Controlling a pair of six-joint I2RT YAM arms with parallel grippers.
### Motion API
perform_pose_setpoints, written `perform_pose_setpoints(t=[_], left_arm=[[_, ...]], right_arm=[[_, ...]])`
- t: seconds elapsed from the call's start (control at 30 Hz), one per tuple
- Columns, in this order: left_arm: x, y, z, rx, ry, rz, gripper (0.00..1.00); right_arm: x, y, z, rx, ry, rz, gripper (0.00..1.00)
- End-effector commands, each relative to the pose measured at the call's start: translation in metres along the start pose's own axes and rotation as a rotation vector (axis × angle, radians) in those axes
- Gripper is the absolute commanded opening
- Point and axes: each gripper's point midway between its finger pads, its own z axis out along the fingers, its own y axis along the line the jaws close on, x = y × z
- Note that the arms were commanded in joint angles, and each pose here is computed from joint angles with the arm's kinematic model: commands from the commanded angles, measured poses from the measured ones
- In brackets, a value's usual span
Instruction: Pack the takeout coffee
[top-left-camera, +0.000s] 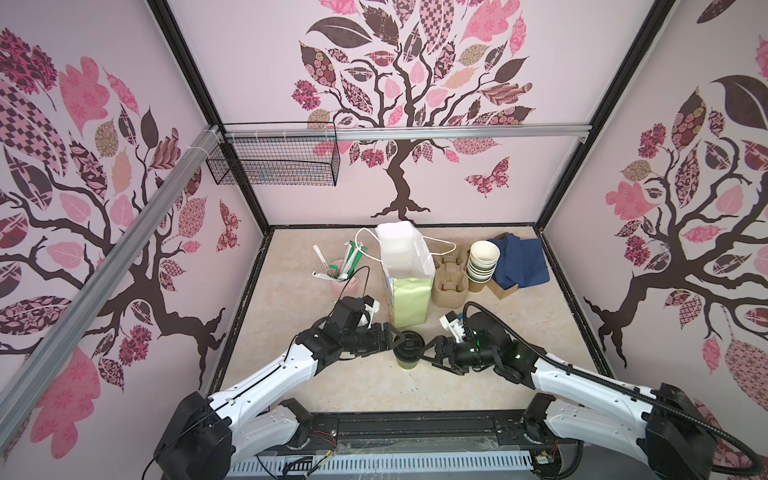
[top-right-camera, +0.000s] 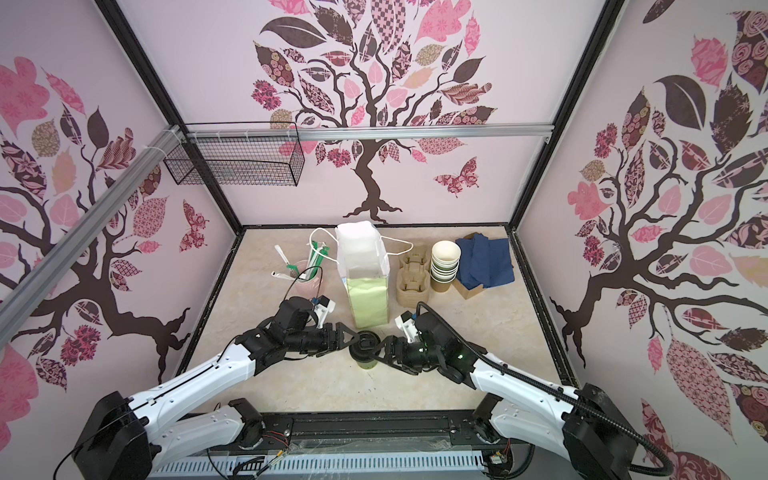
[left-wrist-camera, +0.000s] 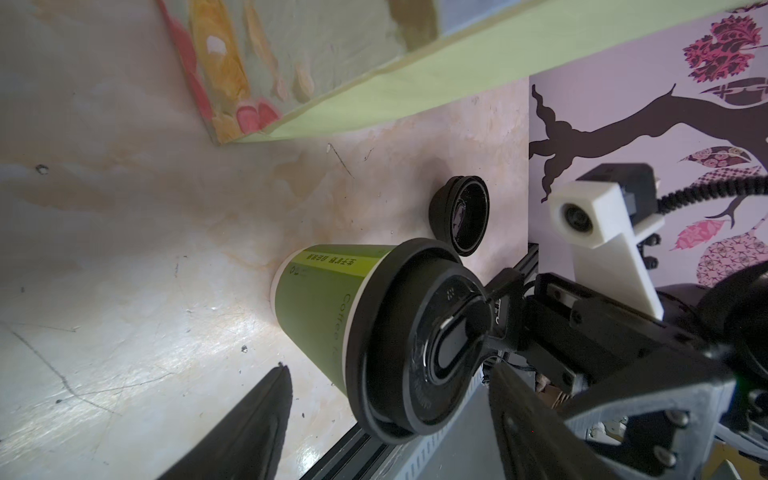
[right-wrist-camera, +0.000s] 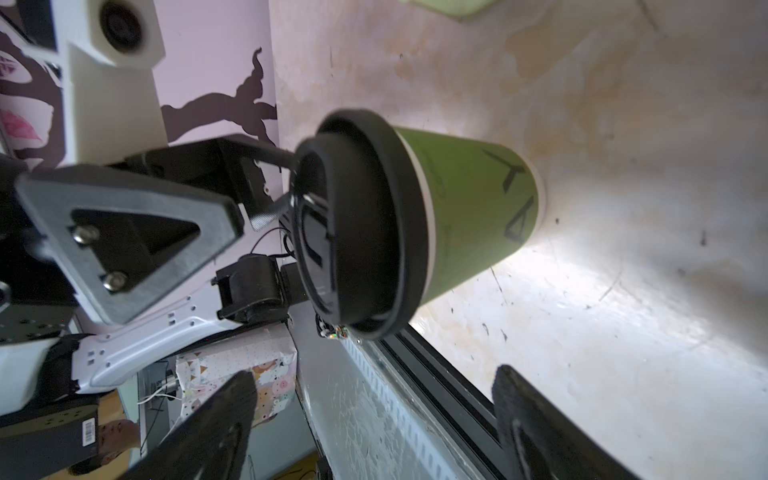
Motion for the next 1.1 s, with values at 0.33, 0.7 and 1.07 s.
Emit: perform_pose_setpoints(t=[0.33, 0.7, 1.07], left_arm=[[0.000, -0.010, 0.016, -0.009, 0.022, 0.010, 0.76], [0.010, 0.015, 0.018, -0.115, 0.053, 0.008, 0.66], [0.023, 0.038, 0.022, -0.195, 0.104, -0.007, 0.60]], right_arm=[[0.006, -0.013, 0.013, 0.013, -0.028, 0.032, 0.88], [-0.007, -0.014, 0.026, 0.010, -0.058, 0.043, 0.86], [-0.013, -0.057, 0.024, 0.187, -0.133, 0.112, 0.82]])
